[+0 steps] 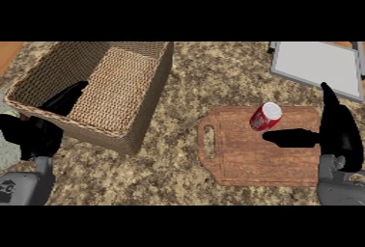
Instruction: Pick the can from the cutting board and place it in the basket
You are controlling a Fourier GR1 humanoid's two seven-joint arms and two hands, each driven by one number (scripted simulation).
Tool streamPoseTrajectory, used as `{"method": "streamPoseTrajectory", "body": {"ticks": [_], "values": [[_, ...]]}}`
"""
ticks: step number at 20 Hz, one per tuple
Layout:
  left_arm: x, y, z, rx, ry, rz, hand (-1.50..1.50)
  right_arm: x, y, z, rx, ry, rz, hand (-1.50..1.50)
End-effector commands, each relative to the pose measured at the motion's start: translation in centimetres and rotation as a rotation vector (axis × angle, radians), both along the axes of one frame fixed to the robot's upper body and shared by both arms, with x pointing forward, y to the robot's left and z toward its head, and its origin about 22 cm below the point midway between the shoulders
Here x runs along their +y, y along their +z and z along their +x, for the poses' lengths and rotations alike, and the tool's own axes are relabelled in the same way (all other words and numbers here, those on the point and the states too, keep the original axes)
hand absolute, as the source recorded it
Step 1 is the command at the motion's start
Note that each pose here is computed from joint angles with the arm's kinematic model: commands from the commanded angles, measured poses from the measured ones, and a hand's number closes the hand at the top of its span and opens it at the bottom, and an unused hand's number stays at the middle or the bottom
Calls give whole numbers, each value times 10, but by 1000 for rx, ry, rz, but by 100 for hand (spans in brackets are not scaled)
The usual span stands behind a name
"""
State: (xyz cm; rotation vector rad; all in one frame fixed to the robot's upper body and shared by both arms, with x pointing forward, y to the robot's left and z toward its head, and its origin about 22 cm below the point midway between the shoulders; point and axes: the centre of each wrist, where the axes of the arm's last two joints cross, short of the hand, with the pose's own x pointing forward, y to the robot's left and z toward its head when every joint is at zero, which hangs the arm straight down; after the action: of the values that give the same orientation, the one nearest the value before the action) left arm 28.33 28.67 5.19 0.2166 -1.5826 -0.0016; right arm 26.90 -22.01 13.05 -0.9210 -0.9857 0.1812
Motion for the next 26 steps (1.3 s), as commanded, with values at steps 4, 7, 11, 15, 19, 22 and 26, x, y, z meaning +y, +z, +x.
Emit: {"method": "streamPoseTrajectory", "body": {"ticks": [4,7,11,15,19,22,26], "values": [[20,13,3,63,36,54,0,10,-21,5,10,-120,10,-150],[3,-9,7,76,31,53,0,25,-29,4,12,-130,-13,-150],[1,-7,7,51,26,65,0,22,-30,7,-28,-124,22,-150],[0,8,10,57,35,64,0,27,-44,10,-35,-105,15,-150],[6,-2,3,67,42,57,0,16,-52,19,-12,-120,25,-150],[15,-16,-1,65,36,54,0,22,-43,10,-1,-124,-2,-150],[13,-10,7,72,25,41,0,28,-56,20,52,-145,-14,-150]]}}
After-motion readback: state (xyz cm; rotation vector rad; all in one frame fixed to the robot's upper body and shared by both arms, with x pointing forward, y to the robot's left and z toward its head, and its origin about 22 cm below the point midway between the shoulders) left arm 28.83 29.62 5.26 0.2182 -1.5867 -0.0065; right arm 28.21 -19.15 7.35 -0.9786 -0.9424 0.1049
